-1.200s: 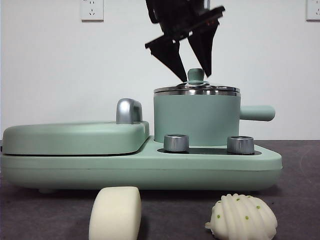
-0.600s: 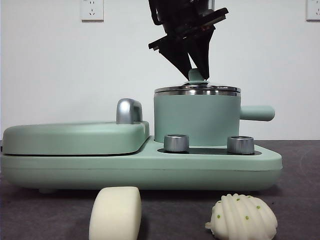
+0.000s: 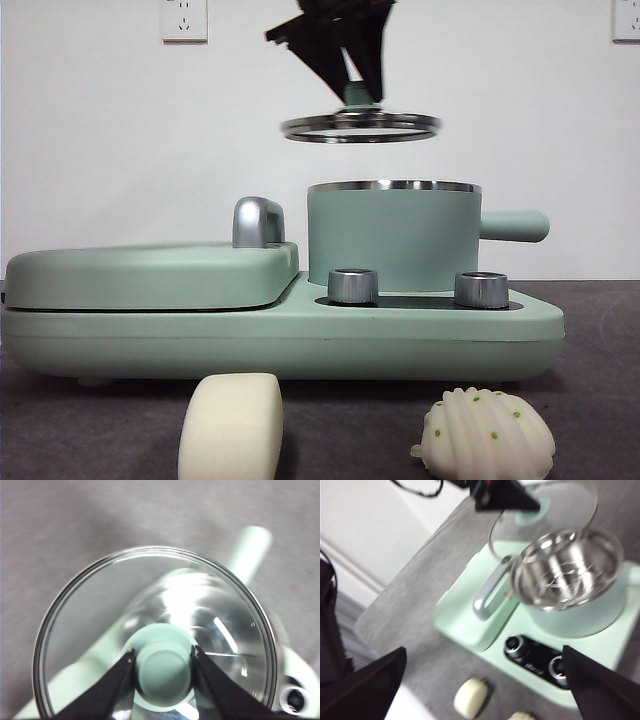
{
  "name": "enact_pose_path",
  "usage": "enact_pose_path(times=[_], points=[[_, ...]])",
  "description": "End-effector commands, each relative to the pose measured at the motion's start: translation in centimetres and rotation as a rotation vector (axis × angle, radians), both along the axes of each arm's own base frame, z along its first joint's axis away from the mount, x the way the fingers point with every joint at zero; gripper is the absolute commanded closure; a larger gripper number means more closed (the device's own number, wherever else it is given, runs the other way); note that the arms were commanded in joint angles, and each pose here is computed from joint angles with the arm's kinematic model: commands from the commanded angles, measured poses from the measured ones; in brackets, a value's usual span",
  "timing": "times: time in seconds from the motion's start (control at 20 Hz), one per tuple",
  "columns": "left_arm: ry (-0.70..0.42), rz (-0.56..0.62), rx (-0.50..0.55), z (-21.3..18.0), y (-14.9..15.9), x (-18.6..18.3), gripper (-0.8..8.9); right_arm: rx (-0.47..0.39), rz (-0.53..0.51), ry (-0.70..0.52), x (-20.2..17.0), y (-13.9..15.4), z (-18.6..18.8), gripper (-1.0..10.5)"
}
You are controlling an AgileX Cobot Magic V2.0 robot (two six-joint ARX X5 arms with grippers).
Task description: Put the buns in a small steamer
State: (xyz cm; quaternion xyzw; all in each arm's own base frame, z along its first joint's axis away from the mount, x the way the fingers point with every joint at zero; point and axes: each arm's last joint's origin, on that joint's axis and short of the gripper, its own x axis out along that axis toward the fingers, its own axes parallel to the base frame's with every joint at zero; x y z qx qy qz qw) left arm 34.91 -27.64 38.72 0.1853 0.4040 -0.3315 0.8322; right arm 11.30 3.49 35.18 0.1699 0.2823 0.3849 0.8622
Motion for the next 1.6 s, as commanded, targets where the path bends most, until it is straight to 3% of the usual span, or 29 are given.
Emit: enact_pose_path(times=[0.05,0.25,0.45,0.65,0.95,1.4,1.6], points=[[-0.039,0.038,-0.026,0.8,1.3,1.0,7.9,0.011,0.014,0.054,0.8,1.1,0.6,4.5],[-0.028,0.161,-0.039,1.2,5.2,3.1,7.89,-0.077,0.043,0.178,2.2,4.6,-0.5,4.5],[-0.016,0.299,-0.066,1.2,9.0,5.1,7.89,-0.255,0.072,0.284,2.8,10.1,-3.2,4.5],[-0.013,0.36,-0.064,1.2,11.5,6.2,7.89,-0.411,0.136,0.358,2.7,15.8,-6.8,4.5],[0.011,0.414,-0.054,1.0,13.5,6.7,7.89,-0.54,0.162,0.414,2.8,21.9,-12.4,4.5],[0.013,0.442,-0.057,1.0,14.5,7.0,7.89,-0.644,0.171,0.441,3.2,24.8,-17.6,5.4],[0.014,0.448,-0.057,1.0,14.7,7.1,7.89,-0.667,0.183,0.433,3.3,24.9,-18.1,7.4]])
